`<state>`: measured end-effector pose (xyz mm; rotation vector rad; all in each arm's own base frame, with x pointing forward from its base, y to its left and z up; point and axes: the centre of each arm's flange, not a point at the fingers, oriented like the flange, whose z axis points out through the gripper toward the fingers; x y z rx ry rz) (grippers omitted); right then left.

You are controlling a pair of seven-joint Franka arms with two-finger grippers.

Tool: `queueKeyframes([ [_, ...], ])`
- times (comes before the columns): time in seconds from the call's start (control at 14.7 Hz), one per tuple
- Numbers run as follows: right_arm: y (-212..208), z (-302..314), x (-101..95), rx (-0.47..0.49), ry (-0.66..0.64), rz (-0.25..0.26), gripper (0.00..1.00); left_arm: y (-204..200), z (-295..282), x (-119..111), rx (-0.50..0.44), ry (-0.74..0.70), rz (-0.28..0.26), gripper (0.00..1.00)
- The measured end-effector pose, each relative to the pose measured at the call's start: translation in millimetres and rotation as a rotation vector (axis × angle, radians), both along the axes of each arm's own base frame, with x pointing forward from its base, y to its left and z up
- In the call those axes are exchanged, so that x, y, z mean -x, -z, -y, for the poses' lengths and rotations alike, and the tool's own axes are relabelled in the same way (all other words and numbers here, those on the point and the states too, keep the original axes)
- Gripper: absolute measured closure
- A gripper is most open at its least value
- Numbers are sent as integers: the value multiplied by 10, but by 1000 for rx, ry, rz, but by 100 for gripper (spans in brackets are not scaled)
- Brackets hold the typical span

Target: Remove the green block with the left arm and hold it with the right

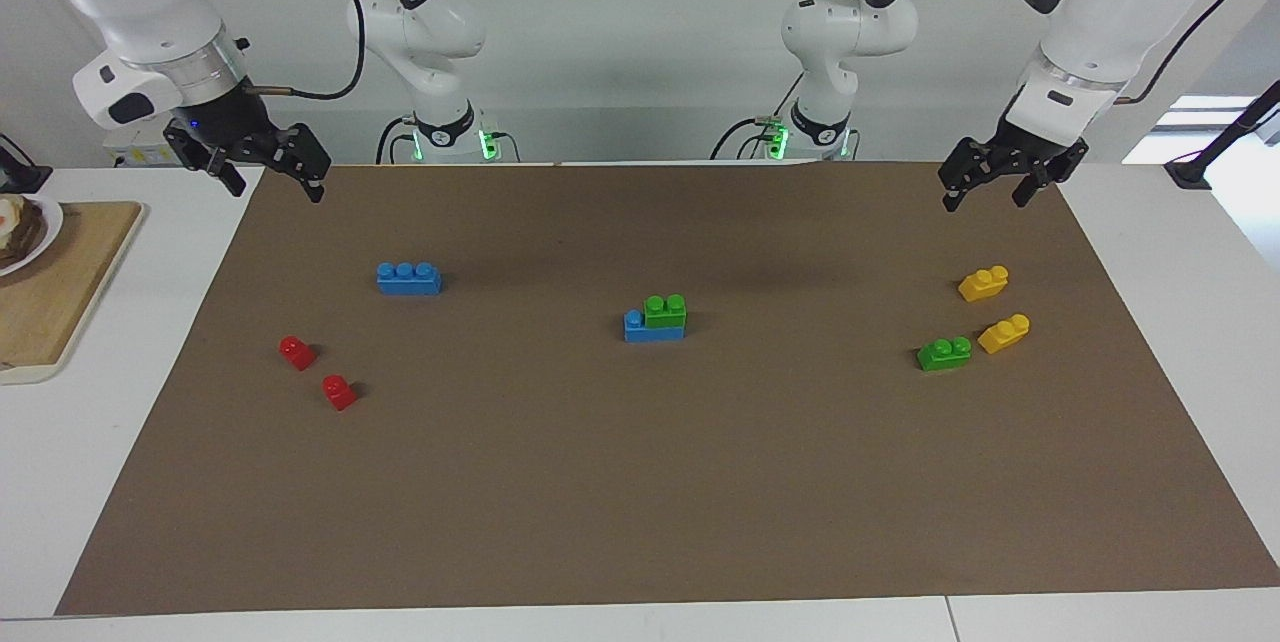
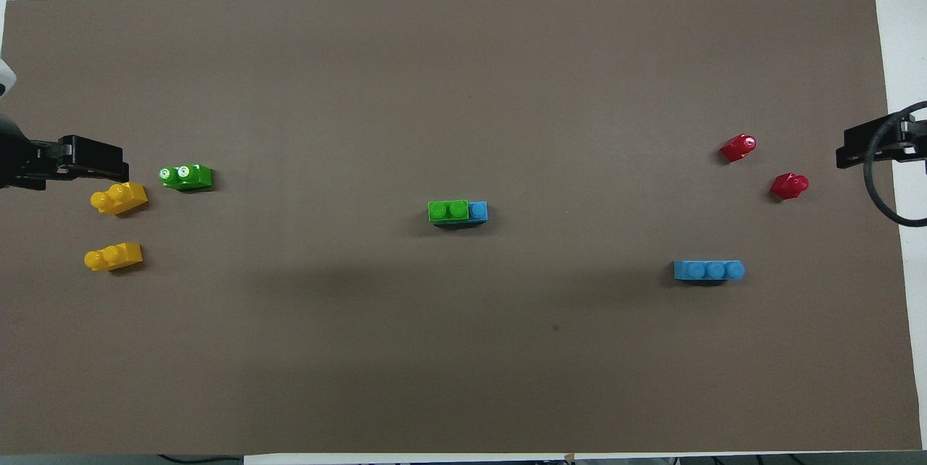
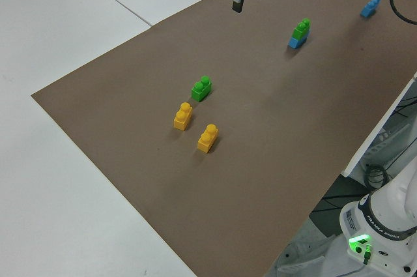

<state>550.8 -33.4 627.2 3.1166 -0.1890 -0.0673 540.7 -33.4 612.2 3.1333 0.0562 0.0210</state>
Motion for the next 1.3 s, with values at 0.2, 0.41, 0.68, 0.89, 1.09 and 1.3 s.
queueKeyframes([
  [0.2, 28, 0, 1, 0, 5, -6, 0, 13, 157, 15, 0, -63, -4, 0],
  [0.41, 36, -33, 0, 3, 66, -7, 0, 60, 375, 44, 0, -171, -14, 0],
  [0.68, 31, -249, -17, 2, 331, 4, 0, 161, 676, 93, -2, -435, -33, 0],
  [0.89, 40, -487, -19, -5, 615, 2, 0, 249, 832, 75, 19, -658, -41, 0],
  [1.09, 103, -780, -20, -69, 900, -42, 0, 431, 1049, 18, 19, -857, -53, 0],
  [1.3, 294, -1010, -59, -135, 1059, -81, 0, 673, 1305, -65, 21, -1039, -52, 0],
])
